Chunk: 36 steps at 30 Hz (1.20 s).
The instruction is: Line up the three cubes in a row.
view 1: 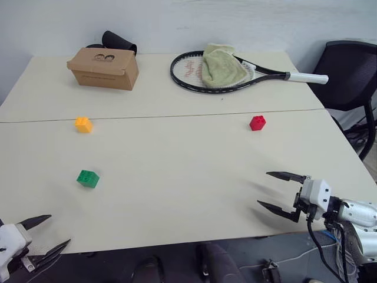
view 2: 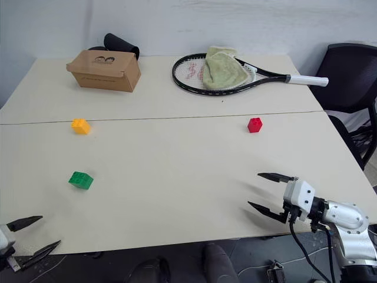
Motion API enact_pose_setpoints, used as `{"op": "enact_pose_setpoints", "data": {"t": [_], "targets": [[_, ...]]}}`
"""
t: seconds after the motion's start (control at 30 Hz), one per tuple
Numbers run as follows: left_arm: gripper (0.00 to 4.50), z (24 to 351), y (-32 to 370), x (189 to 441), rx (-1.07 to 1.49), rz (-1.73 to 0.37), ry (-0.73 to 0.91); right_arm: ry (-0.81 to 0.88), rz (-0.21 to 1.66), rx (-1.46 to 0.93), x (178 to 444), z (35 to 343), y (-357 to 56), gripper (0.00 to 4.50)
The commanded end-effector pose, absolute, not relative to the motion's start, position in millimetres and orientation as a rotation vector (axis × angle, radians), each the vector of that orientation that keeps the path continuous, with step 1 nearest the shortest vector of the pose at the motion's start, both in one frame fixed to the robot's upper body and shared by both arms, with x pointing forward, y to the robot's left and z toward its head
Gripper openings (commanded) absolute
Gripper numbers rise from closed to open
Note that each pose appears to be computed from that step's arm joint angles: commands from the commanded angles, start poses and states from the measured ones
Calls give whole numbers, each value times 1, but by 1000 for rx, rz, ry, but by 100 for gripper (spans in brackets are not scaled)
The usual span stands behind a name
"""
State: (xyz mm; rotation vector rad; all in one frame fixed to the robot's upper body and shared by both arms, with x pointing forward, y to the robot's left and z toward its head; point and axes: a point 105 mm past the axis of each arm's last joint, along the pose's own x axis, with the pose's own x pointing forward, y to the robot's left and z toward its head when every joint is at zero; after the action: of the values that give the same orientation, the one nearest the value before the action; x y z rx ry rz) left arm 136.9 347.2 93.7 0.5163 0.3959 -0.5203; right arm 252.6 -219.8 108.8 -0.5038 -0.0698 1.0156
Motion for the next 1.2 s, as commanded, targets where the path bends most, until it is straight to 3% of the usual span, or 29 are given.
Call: {"op": "enact_pose_setpoints", "data": {"t": [0.03,0.27,0.5,0.7,0.93,1.2], "targets": [[437,103,344,133,504,-512,377,-120,996,-489,251,117,-217,450],[437,110,313,140,344,-594,336,-138,836,-373,258,131,-228,450],[437,127,229,168,219,-825,178,-110,345,-257,258,127,-289,450],[437,136,190,191,194,-888,59,-140,179,-215,262,121,-287,450],[437,143,183,210,184,-901,9,-203,138,-146,340,164,-263,450],[437,147,172,219,182,-938,-21,-58,153,-107,423,171,-247,450]]}}
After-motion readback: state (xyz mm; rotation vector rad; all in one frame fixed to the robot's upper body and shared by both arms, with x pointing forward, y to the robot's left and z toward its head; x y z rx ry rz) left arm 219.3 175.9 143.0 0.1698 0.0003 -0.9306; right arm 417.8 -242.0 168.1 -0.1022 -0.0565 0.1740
